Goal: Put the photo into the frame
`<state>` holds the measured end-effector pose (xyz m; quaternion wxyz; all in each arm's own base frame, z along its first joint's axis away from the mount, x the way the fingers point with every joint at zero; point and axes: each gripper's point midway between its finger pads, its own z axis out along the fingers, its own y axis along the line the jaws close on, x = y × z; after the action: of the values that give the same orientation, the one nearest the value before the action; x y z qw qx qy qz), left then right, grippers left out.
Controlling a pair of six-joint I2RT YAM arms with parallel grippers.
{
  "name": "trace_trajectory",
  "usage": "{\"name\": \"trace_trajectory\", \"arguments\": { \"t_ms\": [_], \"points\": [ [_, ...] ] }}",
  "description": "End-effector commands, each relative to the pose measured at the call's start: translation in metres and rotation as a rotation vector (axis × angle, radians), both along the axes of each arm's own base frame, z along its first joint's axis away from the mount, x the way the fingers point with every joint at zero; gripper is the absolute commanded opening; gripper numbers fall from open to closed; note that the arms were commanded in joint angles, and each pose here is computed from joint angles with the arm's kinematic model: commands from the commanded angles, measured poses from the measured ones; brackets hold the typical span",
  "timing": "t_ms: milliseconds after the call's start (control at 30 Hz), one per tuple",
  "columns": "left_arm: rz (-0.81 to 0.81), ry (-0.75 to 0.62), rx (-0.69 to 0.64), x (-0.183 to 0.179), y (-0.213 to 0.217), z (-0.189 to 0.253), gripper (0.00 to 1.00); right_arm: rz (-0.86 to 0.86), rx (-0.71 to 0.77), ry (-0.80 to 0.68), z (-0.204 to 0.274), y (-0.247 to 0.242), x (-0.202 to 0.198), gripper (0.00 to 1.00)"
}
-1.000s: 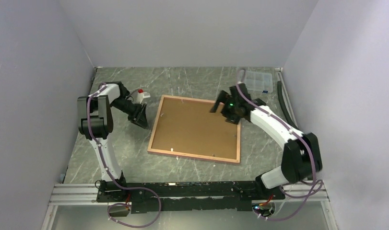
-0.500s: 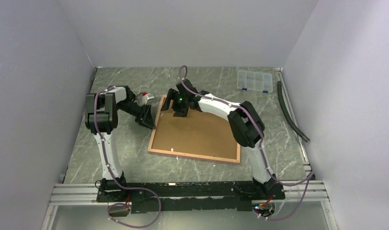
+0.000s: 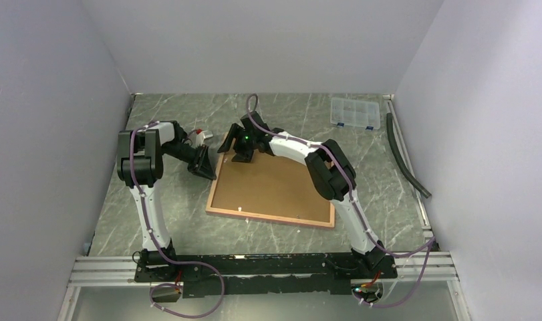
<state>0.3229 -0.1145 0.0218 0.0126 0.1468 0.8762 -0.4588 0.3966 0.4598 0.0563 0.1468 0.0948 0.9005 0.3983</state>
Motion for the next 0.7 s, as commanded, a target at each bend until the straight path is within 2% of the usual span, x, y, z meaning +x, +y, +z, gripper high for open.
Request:
{"name": "trace_trajectory", "arguments": {
  "t_ms": [0,667],
  "points": [
    [-0.015,-0.061,0.02,0.005,-0.003,-0.012,0.2,0.004,0.064,0.002,0.004,0.017,0.007,0.7],
    [-0.016,-0.067,0.009,0.007,-0.003,-0.009,0.16,0.024,0.111,0.045,-0.007,0.033,0.003,0.67]
  ]
}}
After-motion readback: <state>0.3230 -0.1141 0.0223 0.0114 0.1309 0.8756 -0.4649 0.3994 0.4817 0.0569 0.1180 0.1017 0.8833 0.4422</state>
